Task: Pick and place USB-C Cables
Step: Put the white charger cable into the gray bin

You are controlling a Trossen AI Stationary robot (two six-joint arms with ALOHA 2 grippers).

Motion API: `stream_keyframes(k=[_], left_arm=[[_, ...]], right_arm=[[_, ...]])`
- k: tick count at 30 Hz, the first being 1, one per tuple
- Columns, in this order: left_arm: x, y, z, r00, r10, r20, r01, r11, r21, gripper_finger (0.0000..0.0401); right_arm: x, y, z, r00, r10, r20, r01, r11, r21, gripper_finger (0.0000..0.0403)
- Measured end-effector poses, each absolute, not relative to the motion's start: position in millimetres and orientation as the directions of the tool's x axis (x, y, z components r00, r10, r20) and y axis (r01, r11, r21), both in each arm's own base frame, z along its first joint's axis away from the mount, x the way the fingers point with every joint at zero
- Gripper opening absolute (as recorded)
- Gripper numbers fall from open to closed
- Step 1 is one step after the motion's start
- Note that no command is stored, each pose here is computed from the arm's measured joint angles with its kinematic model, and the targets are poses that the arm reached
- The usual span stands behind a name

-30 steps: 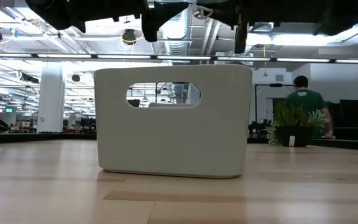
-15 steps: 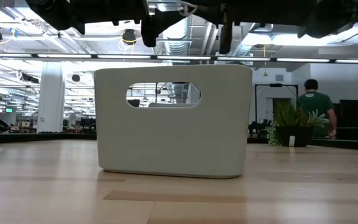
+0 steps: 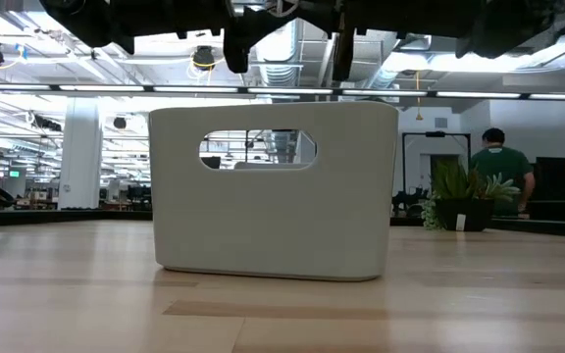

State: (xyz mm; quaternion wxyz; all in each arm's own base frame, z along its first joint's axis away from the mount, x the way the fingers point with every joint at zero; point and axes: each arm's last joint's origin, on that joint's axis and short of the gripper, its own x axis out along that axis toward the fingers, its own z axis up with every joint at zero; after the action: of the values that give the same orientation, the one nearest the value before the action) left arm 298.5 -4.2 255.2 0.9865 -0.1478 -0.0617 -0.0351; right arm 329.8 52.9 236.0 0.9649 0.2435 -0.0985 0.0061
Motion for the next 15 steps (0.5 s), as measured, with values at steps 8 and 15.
stream_keyframes(k=[8, 15], left_arm=[[298.6, -3.2, 255.1, 0.991, 0.007, 0.131, 0.032, 0.955, -0.296, 0.0059], [298.7, -2.8, 254.2, 0.992, 0.021, 0.122, 0.019, 0.949, -0.315, 0.0016]], right_arm=[[330.4, 51.5, 233.9, 0.984, -0.052, 0.171, -0.035, 0.883, 0.468, 0.0013], [330.8, 49.9, 231.5, 0.985, -0.098, 0.144, 0.022, 0.891, 0.454, 0.0062]])
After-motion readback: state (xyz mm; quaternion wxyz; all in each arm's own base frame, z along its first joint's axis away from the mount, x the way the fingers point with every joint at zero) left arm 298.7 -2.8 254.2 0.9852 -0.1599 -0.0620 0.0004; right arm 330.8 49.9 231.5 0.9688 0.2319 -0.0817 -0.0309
